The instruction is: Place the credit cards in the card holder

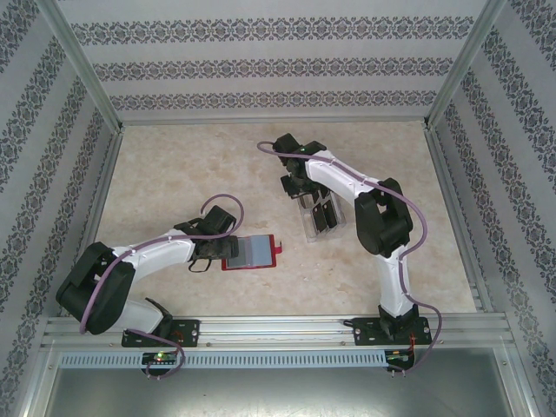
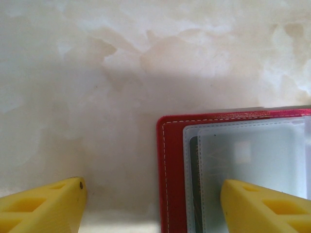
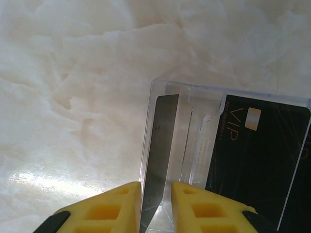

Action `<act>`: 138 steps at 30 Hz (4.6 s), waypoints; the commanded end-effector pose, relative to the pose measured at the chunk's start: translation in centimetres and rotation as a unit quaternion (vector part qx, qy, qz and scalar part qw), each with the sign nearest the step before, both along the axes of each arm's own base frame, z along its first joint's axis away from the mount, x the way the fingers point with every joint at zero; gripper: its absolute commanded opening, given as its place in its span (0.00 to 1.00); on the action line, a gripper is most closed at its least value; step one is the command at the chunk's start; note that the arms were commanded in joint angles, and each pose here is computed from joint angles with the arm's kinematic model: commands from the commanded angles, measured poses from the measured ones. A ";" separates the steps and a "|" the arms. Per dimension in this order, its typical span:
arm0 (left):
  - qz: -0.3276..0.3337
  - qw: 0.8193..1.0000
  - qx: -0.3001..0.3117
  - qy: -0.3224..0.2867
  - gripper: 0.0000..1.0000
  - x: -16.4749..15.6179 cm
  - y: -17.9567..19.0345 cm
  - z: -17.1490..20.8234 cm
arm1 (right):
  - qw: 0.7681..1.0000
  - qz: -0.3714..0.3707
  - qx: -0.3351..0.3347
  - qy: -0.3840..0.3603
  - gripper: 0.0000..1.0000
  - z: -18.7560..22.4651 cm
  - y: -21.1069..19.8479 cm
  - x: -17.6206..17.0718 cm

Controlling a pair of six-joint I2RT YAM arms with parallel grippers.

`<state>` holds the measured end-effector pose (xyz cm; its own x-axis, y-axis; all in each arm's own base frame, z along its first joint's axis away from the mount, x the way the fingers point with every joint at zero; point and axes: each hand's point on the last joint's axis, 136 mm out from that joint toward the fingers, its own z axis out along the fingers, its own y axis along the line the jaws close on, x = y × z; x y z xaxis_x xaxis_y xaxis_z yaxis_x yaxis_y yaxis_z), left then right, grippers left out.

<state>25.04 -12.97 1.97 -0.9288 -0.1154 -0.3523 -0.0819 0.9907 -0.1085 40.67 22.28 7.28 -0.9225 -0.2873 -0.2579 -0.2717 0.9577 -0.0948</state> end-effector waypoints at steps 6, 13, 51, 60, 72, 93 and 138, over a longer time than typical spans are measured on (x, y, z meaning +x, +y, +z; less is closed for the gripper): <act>-0.004 1.000 0.009 -0.006 0.74 0.2 -0.1 -0.2 | 0.999 0.006 -0.026 0.019 0.21 -1.3 -0.7 -0.3; -0.003 1.000 0.008 -0.006 0.74 0.2 -0.2 -0.2 | 0.999 0.005 -0.028 0.027 0.23 -2.1 -0.9 -0.4; -0.007 1.000 0.008 -0.003 0.73 0.4 -0.4 -0.4 | 0.999 0.001 -0.030 0.011 0.18 -1.3 -0.9 0.4; -0.007 1.000 0.007 -0.004 0.73 0.4 -0.4 -0.3 | 1.000 0.002 -0.028 0.003 0.18 -0.6 -0.8 0.8; -0.009 1.000 0.008 -0.003 0.74 0.4 -0.4 -0.4 | 0.999 0.005 -0.031 0.005 0.17 -0.6 -0.8 1.0; -0.008 1.000 0.008 -0.008 0.73 0.5 -0.4 0.2 | 0.999 0.005 -0.028 0.017 0.12 -1.3 -1.1 0.8; -0.038 0.999 0.018 -0.017 0.76 0.1 -0.2 3.3 | 0.881 -0.031 0.472 -0.011 0.00 9.6 9.3 -12.5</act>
